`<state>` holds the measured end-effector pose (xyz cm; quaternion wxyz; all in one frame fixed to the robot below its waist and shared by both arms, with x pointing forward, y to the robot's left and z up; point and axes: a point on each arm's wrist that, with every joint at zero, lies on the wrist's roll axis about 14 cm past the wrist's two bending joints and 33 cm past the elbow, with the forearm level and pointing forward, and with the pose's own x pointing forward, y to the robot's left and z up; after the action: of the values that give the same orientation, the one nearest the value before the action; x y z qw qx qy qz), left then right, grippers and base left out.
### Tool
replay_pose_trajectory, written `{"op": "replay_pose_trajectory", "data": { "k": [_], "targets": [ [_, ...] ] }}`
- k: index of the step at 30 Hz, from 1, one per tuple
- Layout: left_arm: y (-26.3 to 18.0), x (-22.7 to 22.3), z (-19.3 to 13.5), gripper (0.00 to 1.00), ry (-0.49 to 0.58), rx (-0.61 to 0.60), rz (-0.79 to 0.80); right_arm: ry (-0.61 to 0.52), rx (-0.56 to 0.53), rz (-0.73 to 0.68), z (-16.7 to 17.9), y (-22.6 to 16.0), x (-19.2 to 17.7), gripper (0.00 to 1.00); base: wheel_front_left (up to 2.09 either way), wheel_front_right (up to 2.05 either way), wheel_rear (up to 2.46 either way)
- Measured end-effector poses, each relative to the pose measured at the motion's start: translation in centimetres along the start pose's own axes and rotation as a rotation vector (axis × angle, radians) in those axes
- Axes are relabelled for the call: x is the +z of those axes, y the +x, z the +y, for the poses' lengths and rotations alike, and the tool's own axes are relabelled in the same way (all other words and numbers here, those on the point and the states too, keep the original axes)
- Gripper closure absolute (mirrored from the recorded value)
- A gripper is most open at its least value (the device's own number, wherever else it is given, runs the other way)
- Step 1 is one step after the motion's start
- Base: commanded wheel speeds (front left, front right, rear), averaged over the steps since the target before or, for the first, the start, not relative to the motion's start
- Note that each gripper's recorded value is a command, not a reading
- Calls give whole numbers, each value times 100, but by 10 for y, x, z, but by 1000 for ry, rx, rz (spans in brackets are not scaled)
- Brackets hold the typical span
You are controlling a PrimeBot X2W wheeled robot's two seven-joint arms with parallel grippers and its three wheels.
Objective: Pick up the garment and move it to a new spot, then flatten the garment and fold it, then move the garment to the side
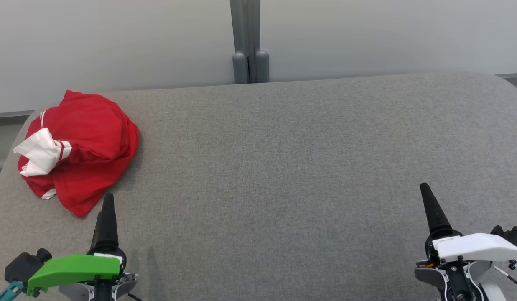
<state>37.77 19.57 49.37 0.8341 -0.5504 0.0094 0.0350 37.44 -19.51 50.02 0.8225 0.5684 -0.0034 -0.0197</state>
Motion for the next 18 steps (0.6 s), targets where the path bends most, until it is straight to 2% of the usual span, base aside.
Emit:
{"op": "replay_pose_trajectory", "data": {
  "k": [18],
  "targets": [
    [-4, -2, -3, 0, 306, -12, -14, -280, 58, 0, 14, -3, -5, 0, 0, 0, 0]
  ]
}}
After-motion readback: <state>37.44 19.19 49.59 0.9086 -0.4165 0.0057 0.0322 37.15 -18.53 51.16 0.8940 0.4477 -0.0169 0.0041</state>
